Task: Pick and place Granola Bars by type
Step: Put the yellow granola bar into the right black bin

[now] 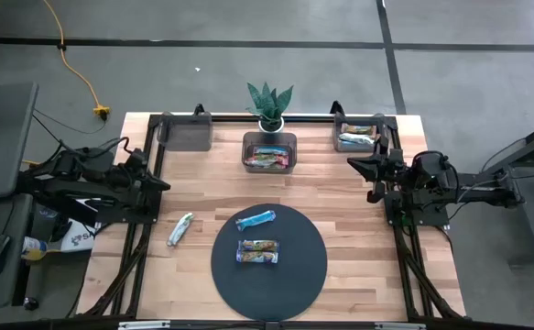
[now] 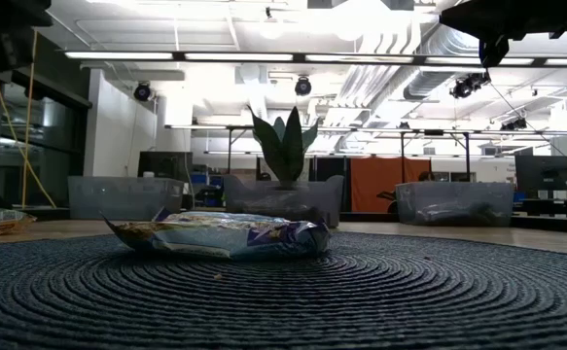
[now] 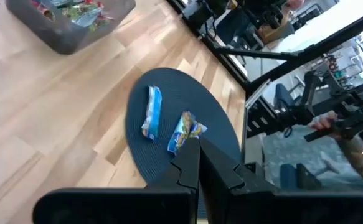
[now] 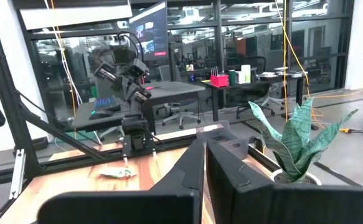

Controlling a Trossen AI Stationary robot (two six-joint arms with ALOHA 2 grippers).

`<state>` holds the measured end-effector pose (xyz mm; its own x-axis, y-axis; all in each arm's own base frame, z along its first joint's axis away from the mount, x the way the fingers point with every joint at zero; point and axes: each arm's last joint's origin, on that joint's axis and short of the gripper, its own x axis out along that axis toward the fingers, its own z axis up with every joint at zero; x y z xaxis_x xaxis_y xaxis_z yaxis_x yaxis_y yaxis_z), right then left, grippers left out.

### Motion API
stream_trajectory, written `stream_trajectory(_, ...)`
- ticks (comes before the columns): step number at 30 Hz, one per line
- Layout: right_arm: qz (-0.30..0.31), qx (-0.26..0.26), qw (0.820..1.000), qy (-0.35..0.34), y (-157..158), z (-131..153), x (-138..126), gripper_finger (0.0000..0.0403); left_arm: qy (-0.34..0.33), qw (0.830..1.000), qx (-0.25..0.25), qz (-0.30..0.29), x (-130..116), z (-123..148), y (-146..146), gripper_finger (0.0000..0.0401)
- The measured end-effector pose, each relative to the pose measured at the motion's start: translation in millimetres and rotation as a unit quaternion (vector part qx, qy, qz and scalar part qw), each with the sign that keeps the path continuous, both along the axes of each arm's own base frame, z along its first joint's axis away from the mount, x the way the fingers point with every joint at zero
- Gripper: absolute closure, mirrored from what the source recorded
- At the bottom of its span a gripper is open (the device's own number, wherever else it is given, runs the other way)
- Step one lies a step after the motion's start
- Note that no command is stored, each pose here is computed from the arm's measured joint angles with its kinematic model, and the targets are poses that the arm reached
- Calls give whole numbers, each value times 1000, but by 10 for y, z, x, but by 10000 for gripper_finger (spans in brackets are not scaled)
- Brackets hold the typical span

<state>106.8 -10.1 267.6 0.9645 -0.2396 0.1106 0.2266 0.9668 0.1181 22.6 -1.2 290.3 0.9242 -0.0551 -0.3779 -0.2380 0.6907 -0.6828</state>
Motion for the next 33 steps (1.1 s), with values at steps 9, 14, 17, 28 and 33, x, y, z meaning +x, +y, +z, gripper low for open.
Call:
stream_trajectory(9, 0, 4, 1000, -1, 0, 0, 1, 402, 120, 984, -130, -18, 78, -112, -56, 401)
stream_trajectory(14, 0, 4, 1000, -1, 0, 0, 1, 402, 252, 954, -162, -9, 229, -222, -90, 401)
stream_trajectory(17, 0, 4, 1000, -1, 0, 0, 1, 402, 325, 932, -162, 11, 339, -286, -101, 401)
stream_trajectory(28, 0, 4, 1000, -1, 0, 0, 1, 402, 439, 890, -120, 38, 904, -305, -145, 400)
stream_trajectory(33, 0, 4, 1000, -1, 0, 0, 1, 402, 480, 867, -124, 44, 1038, -392, -163, 375)
